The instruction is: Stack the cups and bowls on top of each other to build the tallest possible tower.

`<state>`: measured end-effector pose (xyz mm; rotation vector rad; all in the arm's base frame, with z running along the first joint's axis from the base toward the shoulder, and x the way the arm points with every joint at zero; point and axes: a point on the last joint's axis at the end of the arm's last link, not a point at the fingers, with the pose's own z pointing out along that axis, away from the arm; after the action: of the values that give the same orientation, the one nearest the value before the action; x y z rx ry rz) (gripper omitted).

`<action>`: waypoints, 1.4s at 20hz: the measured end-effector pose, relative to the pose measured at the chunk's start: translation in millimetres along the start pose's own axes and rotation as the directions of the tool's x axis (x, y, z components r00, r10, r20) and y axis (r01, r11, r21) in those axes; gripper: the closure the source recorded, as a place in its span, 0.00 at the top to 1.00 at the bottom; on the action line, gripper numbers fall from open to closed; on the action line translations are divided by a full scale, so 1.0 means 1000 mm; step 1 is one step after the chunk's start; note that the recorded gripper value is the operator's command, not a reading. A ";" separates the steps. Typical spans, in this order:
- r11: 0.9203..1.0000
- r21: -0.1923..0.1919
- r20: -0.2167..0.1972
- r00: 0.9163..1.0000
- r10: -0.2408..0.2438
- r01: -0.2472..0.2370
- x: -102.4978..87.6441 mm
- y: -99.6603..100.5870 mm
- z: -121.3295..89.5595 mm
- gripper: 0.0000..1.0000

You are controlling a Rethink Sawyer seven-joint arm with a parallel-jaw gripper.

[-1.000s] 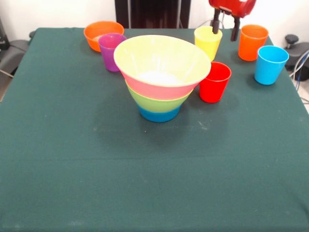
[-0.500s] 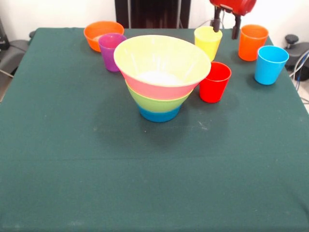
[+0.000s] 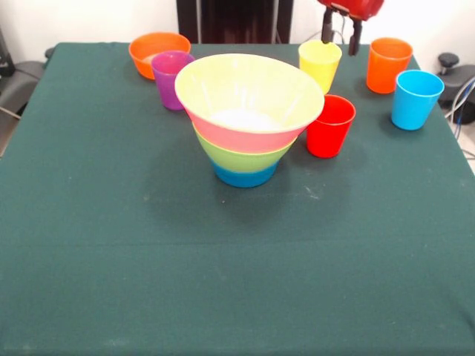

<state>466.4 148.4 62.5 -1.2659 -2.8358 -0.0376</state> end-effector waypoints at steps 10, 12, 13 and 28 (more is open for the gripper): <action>0.999 0.034 -0.033 0.999 -0.013 0.014 0.025 -0.026 -0.005 1.00; 0.999 0.037 -0.036 0.999 -0.014 0.016 0.028 -0.028 -0.005 1.00; 0.999 0.038 -0.037 0.999 -0.017 0.018 0.030 -0.031 -0.005 1.00; 0.998 0.038 0.006 0.999 -0.046 0.046 0.021 -0.055 0.029 1.00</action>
<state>411.3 128.5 34.4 -1.1956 -2.8567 0.0183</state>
